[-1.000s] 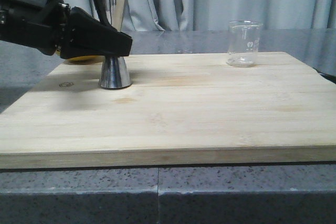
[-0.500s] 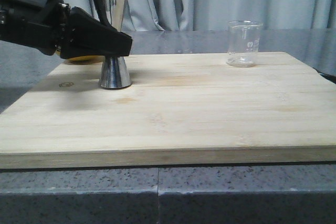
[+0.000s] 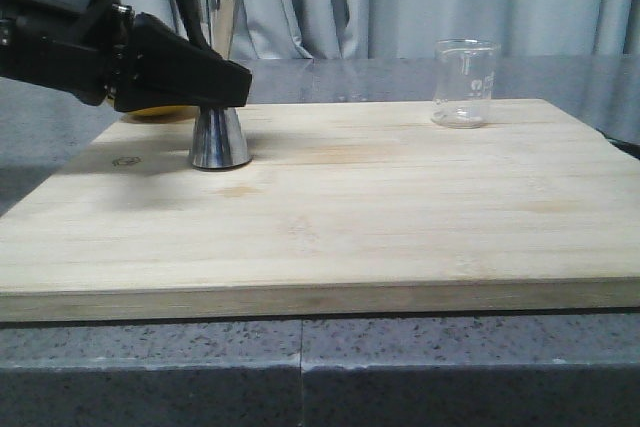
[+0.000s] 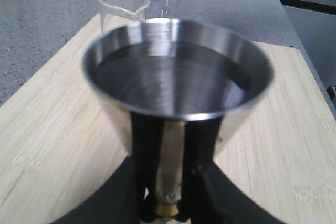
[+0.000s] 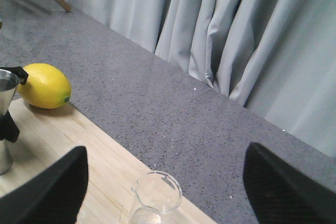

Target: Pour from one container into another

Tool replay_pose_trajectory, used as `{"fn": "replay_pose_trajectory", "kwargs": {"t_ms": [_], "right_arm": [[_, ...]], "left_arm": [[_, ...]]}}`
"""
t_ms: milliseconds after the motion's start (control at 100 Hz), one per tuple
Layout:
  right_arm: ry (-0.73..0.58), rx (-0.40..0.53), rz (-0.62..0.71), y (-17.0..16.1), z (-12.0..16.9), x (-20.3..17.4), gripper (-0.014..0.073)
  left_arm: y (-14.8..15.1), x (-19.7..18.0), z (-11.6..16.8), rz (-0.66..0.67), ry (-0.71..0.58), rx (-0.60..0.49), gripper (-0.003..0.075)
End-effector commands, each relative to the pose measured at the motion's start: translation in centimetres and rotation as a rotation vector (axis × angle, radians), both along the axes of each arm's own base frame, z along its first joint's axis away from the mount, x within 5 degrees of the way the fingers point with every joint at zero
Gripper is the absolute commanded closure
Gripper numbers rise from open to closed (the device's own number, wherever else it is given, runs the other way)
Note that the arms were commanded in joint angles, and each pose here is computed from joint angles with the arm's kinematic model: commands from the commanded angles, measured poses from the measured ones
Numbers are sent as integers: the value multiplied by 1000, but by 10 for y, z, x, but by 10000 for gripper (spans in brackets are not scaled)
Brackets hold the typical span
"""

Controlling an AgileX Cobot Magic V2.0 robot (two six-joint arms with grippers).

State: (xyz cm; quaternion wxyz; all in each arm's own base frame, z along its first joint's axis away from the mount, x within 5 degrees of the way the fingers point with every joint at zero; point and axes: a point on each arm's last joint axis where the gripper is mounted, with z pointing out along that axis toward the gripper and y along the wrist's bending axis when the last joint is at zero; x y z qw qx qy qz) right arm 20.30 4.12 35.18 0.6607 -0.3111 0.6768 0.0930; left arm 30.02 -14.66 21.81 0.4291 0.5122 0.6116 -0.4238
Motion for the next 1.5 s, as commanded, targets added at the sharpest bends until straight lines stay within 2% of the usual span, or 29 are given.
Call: {"fn": "replay_pose_trajectory", "kwargs": {"t_ms": [0, 230, 480, 970, 1240, 1490], "right_arm": [[-39, 34, -9, -1, 12, -3, 74], [-39, 34, -9, -1, 12, -3, 73], [-39, 33, -13, -1, 12, -3, 74], [-39, 33, -13, -1, 12, -3, 74], [-39, 33, -16, -1, 12, -3, 74], [-39, 32, -23, -2, 11, -3, 74]], "left_arm": [[-5, -12, 30, -111, -4, -182, 571], [-5, -12, 30, -111, -4, -182, 566], [-5, -12, 30, -107, 19, -182, 490], [-5, -12, 30, -107, 21, -182, 481], [-5, -12, 30, -103, 43, -182, 400], [-5, -13, 29, -111, 45, -171, 396]]}}
